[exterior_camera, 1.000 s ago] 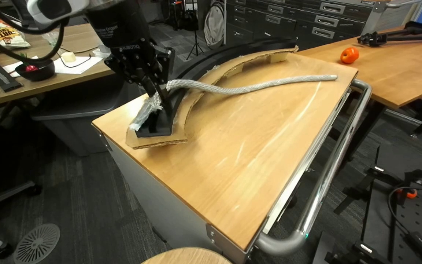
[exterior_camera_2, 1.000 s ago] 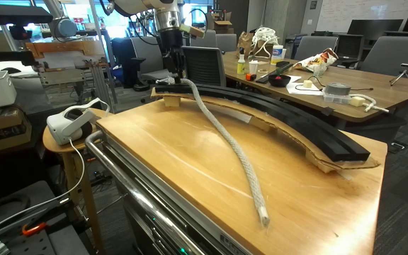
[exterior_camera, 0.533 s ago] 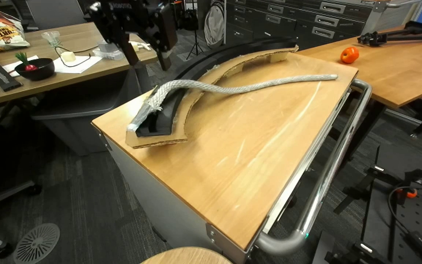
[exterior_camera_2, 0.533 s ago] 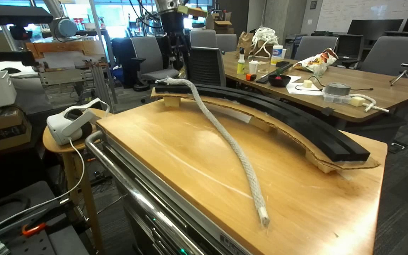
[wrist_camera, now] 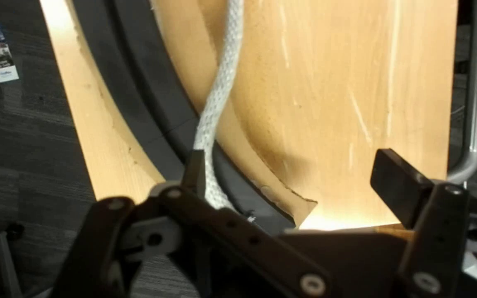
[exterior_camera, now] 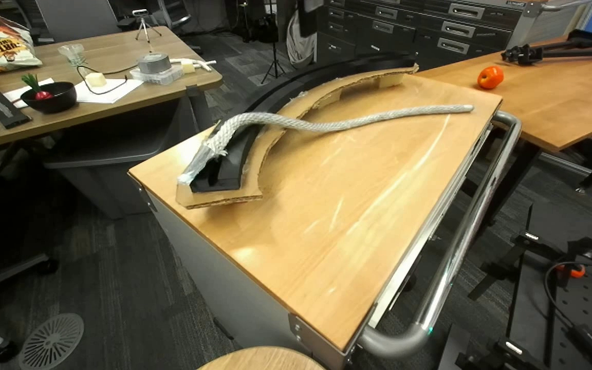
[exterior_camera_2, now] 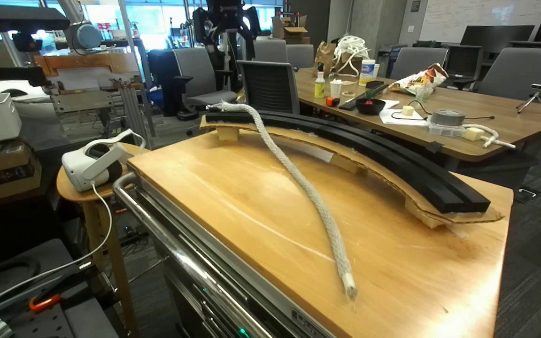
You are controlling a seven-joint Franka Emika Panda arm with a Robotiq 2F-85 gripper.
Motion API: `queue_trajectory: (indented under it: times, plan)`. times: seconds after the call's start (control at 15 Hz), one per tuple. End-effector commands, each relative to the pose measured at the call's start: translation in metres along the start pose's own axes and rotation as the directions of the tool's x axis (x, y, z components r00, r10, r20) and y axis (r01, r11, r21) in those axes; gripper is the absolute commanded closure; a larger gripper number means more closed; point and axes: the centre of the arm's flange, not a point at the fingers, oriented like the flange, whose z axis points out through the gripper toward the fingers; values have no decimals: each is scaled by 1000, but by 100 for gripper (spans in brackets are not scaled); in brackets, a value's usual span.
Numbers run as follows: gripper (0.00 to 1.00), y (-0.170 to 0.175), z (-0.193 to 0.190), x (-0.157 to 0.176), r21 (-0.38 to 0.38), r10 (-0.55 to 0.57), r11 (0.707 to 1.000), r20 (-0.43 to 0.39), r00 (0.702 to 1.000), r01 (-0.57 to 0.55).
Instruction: Put the white rope on the black board
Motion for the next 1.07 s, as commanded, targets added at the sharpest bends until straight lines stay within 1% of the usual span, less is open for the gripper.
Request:
queue_trajectory:
  times: [0.0, 0.13, 0.2, 0.27, 0.33, 0.4, 0.47, 0.53, 0.67, 0.8, 0.87, 0.93, 1.0]
  plan:
    - [0, -9, -1, -9, 8, 32, 999, -11, 999, -32]
    - [0, -21, -1, -19, 13, 61, 998, -17, 998, -61]
    - [0, -21, 1, 1, -23, 72, 997, 23, 997, -71]
    - [0, -26, 5, 14, -80, 110, 991, 58, 992, -106]
    - [0, -29, 9, 22, -131, 155, 981, 74, 985, -145]
    - [0, -33, 15, 28, -169, 199, 968, 62, 978, -186]
    - [0, -39, 23, 33, -192, 252, 952, 46, 967, -239]
    - [0, -47, 34, 36, -203, 303, 935, 40, 952, -289]
    - [0, -68, 52, 38, -206, 409, 895, 31, 912, -395]
    - [0, -90, 68, 28, -198, 512, 846, 42, 858, -495]
    - [0, -100, 76, 19, -199, 557, 816, 23, 830, -542]
    - [0, -108, 83, 14, -170, 498, 853, -18, 867, -493]
    - [0, -112, 88, 17, -165, 423, 889, -55, 904, -427]
